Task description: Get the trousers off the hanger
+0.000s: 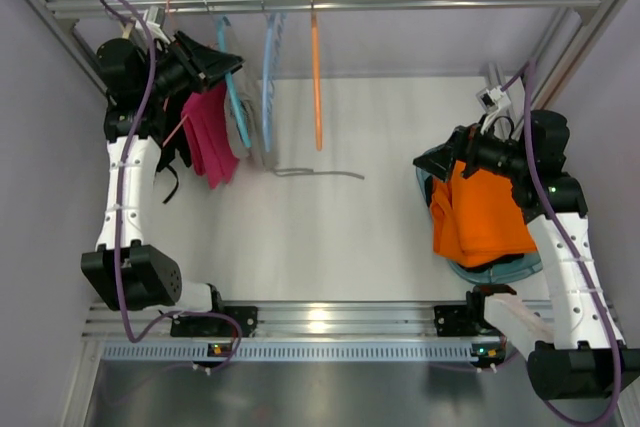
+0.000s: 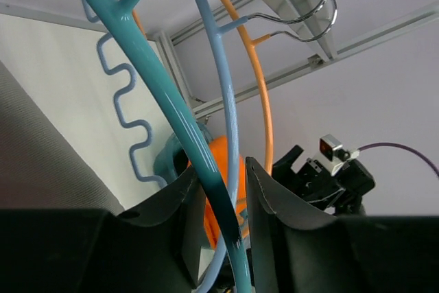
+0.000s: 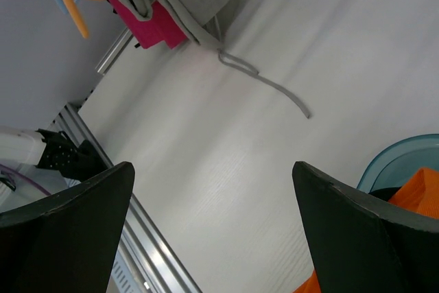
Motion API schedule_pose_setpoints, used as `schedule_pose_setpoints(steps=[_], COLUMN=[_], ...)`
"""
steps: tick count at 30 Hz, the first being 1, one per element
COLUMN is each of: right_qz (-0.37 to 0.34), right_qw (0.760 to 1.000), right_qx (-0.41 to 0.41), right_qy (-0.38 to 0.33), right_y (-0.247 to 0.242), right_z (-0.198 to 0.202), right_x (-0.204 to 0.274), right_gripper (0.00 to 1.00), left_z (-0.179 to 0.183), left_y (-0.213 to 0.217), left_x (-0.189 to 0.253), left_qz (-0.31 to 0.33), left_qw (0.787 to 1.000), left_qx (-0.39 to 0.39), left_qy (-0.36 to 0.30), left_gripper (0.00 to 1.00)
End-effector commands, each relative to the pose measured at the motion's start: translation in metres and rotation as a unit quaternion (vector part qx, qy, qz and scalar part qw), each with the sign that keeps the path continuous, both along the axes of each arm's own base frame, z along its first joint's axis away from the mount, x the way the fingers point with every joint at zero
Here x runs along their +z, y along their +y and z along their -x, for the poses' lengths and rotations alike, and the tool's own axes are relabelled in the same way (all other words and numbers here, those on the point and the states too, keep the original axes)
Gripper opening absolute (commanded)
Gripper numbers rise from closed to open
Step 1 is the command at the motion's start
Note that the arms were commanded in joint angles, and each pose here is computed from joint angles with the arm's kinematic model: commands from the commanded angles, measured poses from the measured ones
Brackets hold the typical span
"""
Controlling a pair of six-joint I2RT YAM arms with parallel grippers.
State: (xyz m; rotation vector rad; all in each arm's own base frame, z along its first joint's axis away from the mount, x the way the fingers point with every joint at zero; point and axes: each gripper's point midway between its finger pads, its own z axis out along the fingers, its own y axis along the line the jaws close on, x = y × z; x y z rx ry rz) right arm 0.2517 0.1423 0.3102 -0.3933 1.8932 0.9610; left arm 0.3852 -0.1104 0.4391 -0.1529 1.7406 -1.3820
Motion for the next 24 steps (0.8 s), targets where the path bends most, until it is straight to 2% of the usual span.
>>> schedule_pose_setpoints(steps=[1,6,12,19,24], right_qz=[-0.005,-0.006,-0.008,-0.008,-0.008], right_qw=[1.0,1.0,1.0,1.0,1.0], right_qx=[0.003,0.004,0.006,0.009,0.009], right_qy=[-0.026,-0.025,-0.027,-0.024,-0.024], right_y=[-0.001,-0.001,0.0,0.001,0.0], right_z=[-0.004,-0.003,-0.003,-0.002,-0.003], right_x=[0.013,0.012,0.013,0.011,0.011], right_gripper=[0.99,1.0,0.99,0.99,0.99], left_z=[0.007,0.006,0.012,0.026,0.032], left_y=[-0.005,-0.007,-0.008,-0.008,-0.009], left_x=[0.035,0.042,0.058,0.078,0.076], left_qz=[0.022,0.036,0.043,-0.014,-0.038], left_qw=[0.998,0.997,0.994,0.98,0.97], left_qx=[-0.009,-0.011,-0.009,-0.002,-0.007], left_qy=[-0.061,-0.065,-0.096,-0.2,-0.241], left_gripper=[0.33,0.14,0.01,0.0,0.0])
